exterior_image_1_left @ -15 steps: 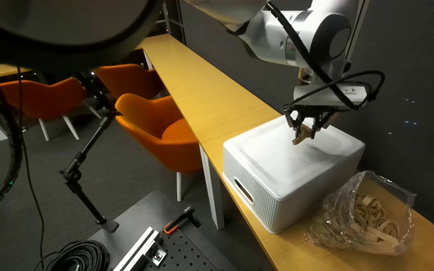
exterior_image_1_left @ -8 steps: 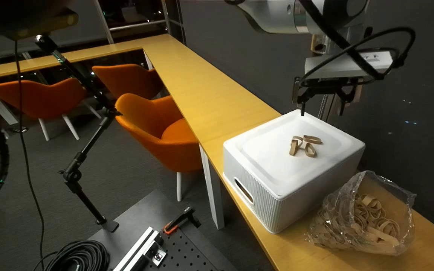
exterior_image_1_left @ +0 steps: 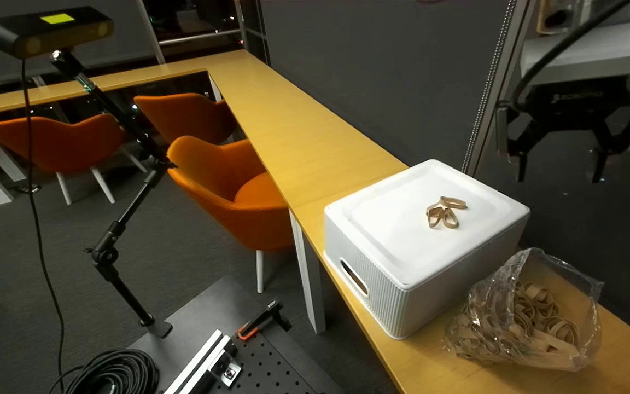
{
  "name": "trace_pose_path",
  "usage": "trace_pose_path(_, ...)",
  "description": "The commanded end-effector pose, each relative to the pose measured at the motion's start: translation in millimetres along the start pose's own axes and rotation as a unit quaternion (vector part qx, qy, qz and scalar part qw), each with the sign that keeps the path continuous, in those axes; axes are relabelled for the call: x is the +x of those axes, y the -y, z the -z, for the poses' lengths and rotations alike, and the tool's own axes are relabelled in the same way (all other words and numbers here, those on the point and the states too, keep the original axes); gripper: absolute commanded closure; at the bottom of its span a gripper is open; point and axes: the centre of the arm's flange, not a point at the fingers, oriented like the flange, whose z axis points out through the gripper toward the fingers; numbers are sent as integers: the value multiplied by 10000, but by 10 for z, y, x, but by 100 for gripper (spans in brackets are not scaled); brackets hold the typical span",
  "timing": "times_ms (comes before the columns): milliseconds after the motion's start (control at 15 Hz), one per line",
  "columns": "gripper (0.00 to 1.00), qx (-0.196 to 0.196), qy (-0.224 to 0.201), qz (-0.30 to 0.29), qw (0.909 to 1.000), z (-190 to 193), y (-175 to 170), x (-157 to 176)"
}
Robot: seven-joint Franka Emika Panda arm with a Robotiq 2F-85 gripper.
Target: Put some rubber bands on the basket
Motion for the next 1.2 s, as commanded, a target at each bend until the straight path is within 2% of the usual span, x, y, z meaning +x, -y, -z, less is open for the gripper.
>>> trace_pose_path(0, 57, 81, 18, -314, 9995, -238, -90, -498)
trace_pose_path(400, 99, 9, -98, -630, 9980, -864, 26, -794)
trace_pose_path(733, 100, -218, -270, -969, 9947, -1312, -114, -934)
trace_pose_path(1133, 100, -191, -285, -1188, 9923, -1863, -406, -1061)
